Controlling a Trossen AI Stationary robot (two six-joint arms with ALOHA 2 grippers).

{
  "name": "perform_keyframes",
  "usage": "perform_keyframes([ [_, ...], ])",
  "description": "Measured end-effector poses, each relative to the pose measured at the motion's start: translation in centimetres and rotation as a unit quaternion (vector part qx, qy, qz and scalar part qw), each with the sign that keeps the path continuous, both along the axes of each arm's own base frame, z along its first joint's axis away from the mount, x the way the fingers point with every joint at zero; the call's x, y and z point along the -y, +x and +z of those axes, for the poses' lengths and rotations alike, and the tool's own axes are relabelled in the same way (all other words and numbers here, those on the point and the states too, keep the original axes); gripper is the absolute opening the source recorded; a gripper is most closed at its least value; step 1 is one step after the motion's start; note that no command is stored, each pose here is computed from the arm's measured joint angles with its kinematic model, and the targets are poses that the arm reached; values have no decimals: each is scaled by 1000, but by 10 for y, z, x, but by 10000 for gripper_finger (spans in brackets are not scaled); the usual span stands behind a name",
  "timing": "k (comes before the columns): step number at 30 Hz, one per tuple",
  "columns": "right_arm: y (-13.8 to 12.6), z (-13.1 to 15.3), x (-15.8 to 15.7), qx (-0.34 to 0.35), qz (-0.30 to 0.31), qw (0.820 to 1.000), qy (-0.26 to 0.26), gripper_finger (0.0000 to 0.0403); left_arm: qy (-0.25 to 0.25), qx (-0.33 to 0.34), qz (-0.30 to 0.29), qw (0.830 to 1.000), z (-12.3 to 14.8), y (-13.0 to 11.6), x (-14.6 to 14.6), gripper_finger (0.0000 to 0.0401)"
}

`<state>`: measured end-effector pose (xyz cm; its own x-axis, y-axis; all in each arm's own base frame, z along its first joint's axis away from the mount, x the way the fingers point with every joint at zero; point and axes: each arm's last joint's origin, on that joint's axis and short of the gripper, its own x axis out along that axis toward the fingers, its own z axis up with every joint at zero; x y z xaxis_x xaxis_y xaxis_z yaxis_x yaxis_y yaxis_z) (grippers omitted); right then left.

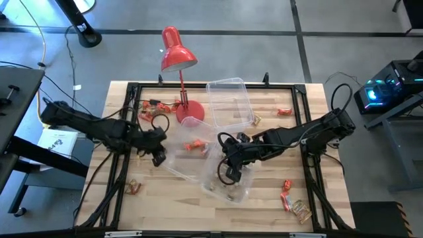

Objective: Sort candy
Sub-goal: Adjust the bottom left transparent bin, then put the orange chocolate bar into the bottom left transparent bin

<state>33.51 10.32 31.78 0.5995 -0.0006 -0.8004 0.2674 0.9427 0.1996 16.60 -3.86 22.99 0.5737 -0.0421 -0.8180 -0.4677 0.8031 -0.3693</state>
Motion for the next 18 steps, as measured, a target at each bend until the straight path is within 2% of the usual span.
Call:
perform_keyframes([
  [4, 0, 0, 0, 1, 8, 1000, -12, 99, -29, 30, -20, 999, -1, 13, 15, 0],
  [6, 0, 0, 1, 3, 7, 1000, -20, 99, -22, 36, -40, 998, 2, 15, 18, 0],
  [8, 0, 0, 1, 5, 2, 1000, -29, 99, 12, 29, -54, 998, 12, 13, 14, 0],
  [11, 0, 1, 2, 6, 5, 999, -34, 99, 90, 23, -27, 995, 36, 6, 0, 0],
  [14, 1, 1, 4, 6, 7, 999, -38, 99, 168, 15, -1, 986, 57, 1, -16, 2],
  [18, 3, 1, 10, 5, 5, 999, -43, 99, 221, -58, 7, 973, 61, 1, -43, 34],
])
